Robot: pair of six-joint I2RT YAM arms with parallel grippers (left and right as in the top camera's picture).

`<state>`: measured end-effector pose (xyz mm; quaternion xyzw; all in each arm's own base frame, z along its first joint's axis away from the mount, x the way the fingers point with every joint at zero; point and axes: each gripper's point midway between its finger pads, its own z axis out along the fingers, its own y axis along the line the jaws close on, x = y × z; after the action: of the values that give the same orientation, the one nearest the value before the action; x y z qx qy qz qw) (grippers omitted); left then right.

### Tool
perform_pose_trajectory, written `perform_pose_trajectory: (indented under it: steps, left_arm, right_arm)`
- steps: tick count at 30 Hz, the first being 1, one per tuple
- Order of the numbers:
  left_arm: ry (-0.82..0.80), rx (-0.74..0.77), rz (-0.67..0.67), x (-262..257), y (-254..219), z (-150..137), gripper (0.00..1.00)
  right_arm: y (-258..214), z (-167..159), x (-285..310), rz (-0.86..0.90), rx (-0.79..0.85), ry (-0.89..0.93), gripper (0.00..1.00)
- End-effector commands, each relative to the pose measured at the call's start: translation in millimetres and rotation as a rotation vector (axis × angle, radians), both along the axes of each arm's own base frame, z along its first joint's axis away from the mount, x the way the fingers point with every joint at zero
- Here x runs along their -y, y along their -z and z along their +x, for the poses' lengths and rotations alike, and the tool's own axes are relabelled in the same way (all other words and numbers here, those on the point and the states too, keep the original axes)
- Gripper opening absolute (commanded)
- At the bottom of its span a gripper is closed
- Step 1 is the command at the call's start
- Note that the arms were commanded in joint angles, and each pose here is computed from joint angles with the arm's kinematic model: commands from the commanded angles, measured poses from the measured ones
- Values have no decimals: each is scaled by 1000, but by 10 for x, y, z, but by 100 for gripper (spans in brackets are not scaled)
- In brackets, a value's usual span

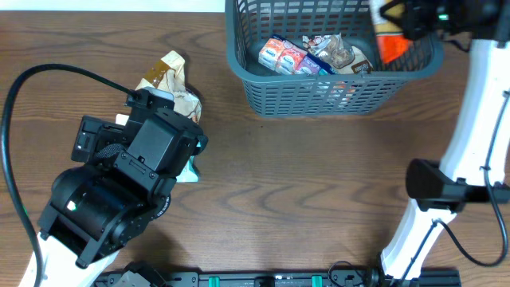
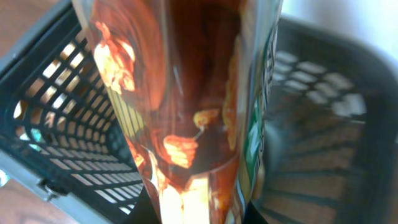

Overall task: Pack container
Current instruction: 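Lift the spaghetti pack over and lower it into the basket, then open the right gripper and withdraw it to the right edge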

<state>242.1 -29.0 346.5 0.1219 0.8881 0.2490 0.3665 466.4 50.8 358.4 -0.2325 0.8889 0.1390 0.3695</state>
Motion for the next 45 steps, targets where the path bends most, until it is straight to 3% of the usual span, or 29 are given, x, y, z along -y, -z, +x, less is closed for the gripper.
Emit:
perform_pose_trajectory:
  steps: [1,8,14,22,24,26,28,29,33,41,42,43,45]
  left_arm:
    - [-8,2,11,-25,-13,0,98]
    - [-8,2,11,-25,-13,0,99]
    - [-8,2,12,-26,-14,0,99]
    - [-8,2,11,-25,-13,0,99]
    - [-8,2,11,-25,-13,0,99]
    - [-8,2,11,-25,-13,0,99]
    - [-8,2,11,-25,-13,0,99]
    - [-8,2,11,-25,-13,0,99]
    - [-8,2,12,-25,-13,0,99]
    - [-8,2,12,-25,-13,0,99]
    - [-8,2,11,-25,-13,0,99]
    - [-8,2,12,-25,-13,0,99]
    - [-8,2,11,-25,-13,0,99]
  right_arm:
    - [-42,-26,-331,-20,33,-91,1]
    - [451,97,-460,-177,-56,-122,1]
    - [855,189,-445,-208,-149,-139,1]
    - [980,220,-425,-236,-164,-165,2]
    - [983,223,-411,-241,-165,-160,15]
    - [993,228,-383,-250,-167,-153,20]
    - [997,234,-349,-256,-169,-144,47]
    - [997,237,-334,-256,-169,-141,52]
    - [986,265,-290,-255,-161,-131,63]
    - [833,460,-266,-231,-73,-80,71]
    - [764,505,-259,-218,-47,-59,80]
    - [667,541,-246,-208,-14,-41,95]
    - [412,602,-209,-188,68,-5,99]
